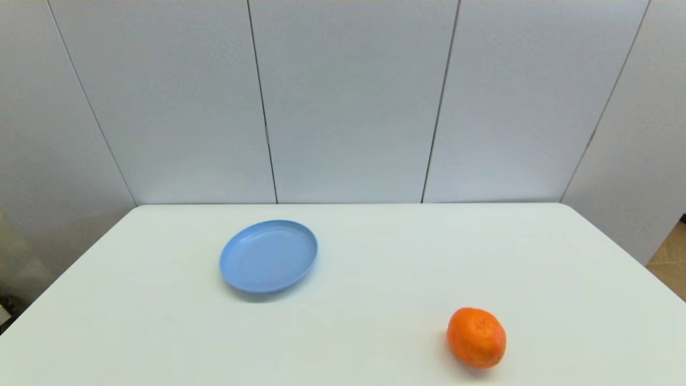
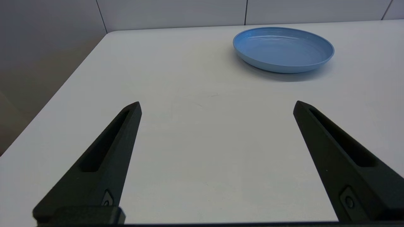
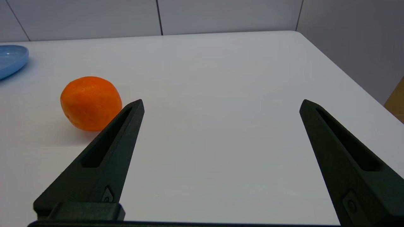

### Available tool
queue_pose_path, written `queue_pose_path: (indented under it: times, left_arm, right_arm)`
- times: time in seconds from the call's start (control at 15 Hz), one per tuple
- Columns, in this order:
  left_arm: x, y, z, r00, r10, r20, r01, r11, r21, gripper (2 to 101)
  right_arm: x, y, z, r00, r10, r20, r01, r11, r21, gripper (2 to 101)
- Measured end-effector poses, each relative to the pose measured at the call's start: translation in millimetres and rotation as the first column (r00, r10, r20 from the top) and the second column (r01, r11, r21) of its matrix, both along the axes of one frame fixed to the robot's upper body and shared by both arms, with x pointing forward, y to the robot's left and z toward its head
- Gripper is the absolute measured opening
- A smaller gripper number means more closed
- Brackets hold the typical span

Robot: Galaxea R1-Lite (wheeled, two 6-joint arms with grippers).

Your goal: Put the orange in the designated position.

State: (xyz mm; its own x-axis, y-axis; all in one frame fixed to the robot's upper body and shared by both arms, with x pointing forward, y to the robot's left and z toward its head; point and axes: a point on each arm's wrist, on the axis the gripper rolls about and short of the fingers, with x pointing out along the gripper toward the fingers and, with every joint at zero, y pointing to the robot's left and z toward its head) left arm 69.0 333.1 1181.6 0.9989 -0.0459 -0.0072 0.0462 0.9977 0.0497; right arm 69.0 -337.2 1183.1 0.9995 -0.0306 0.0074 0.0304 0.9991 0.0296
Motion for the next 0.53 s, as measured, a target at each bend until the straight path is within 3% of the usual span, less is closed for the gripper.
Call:
queue_pose_path:
  times: [0.53]
  left_arm:
    - [0.0, 0.0, 0.0, 1.000, 0.000, 0.000, 0.000, 1.000, 0.000, 97.8]
  right_arm:
    - [0.0, 0.0, 0.0, 1.000, 0.000, 0.000, 0.000, 1.000, 0.001, 97.7]
